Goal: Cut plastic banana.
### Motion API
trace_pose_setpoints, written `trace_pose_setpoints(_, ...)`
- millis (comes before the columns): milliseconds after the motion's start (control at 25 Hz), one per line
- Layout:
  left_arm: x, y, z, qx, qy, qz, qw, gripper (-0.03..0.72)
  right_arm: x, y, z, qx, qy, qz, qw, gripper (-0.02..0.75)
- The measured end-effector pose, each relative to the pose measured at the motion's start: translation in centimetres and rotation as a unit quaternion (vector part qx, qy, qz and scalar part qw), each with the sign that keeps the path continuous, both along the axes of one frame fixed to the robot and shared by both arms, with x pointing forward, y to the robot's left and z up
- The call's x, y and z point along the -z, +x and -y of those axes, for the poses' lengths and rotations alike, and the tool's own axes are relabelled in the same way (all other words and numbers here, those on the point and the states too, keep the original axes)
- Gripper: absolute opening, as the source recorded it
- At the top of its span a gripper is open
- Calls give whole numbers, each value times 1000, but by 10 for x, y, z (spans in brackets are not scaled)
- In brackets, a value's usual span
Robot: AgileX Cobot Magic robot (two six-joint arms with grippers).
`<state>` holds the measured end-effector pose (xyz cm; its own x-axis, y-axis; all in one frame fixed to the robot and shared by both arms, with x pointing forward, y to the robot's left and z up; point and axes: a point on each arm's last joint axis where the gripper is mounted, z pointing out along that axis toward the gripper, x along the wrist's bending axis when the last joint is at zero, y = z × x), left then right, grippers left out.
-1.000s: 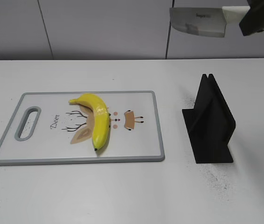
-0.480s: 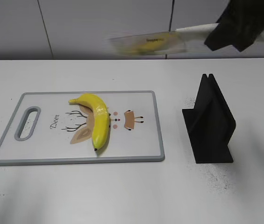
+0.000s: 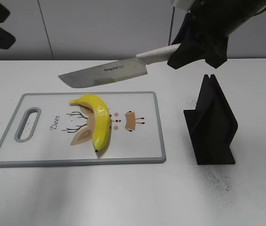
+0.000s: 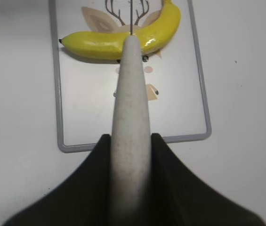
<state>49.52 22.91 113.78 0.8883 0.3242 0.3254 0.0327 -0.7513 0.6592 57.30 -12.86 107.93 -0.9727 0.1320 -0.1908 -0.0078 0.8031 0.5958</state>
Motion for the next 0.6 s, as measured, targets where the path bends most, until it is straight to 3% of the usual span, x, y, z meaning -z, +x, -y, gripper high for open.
trace_pose_setpoints(240, 22, 37, 8, 33, 13, -44, 998, 593, 6, 18, -14, -43, 23, -5, 999, 166)
trace_pose_setpoints(480, 57, 54, 32, 78, 95, -60, 991, 592, 10, 22, -20, -66, 42, -17, 997, 166)
trace_pose_setpoints(600, 70, 60, 42, 91, 116, -61, 987, 592, 15, 22, -21, -75, 39, -26, 996, 166)
